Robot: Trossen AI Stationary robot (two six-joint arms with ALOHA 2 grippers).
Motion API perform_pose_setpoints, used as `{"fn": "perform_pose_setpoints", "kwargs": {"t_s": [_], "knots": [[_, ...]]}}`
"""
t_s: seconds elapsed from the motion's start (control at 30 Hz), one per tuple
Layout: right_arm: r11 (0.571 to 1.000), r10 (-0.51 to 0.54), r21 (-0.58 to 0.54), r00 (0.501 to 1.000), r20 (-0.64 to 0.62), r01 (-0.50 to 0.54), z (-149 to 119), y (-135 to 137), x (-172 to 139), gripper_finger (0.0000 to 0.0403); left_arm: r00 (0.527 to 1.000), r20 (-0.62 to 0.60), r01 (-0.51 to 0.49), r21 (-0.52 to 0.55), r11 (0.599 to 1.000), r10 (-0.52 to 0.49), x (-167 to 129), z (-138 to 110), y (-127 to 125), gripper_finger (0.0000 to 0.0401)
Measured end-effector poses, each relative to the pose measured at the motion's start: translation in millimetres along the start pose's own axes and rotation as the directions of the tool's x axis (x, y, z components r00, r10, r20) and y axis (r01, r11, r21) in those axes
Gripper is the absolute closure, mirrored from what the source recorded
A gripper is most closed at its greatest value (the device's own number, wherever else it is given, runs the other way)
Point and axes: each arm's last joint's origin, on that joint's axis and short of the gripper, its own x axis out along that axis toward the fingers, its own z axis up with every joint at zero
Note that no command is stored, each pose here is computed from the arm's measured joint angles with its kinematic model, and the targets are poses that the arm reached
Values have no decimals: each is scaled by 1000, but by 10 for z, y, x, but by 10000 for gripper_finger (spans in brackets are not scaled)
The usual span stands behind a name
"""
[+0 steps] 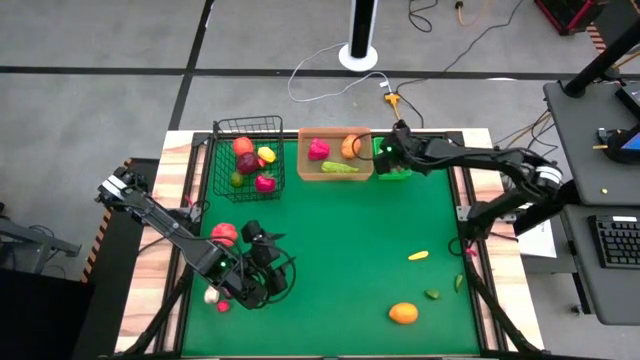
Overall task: Sort produce into baskets
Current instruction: Put the purple eggplant into the green basket
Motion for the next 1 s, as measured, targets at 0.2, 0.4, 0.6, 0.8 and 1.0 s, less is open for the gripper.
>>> {"fn": "perform_pose_setpoints", "kwargs": {"t_s": [0.2, 0.4, 0.6, 0.8, 1.0], "knots": [[995, 102, -24, 991, 83, -100, -12, 62, -340, 232, 995, -76, 68, -46, 997, -71, -2, -24, -19, 110], [972, 229, -90, 964, 138, -218, -117, 235, -629, 231, 962, -207, 150, -139, 979, -177, -11, -71, -40, 110], [942, 317, -167, 937, 145, -292, -252, 424, -767, 229, 887, -381, 171, -254, 952, -261, -34, -151, -32, 110], [927, 352, -196, 923, 154, -321, -296, 491, -822, 227, 672, -609, 181, -416, 891, -421, -114, -242, -67, 110], [926, 354, -199, 922, 155, -322, -297, 495, -826, 229, 518, -782, 26, -391, 920, -347, -265, -409, 5, 110]]}}
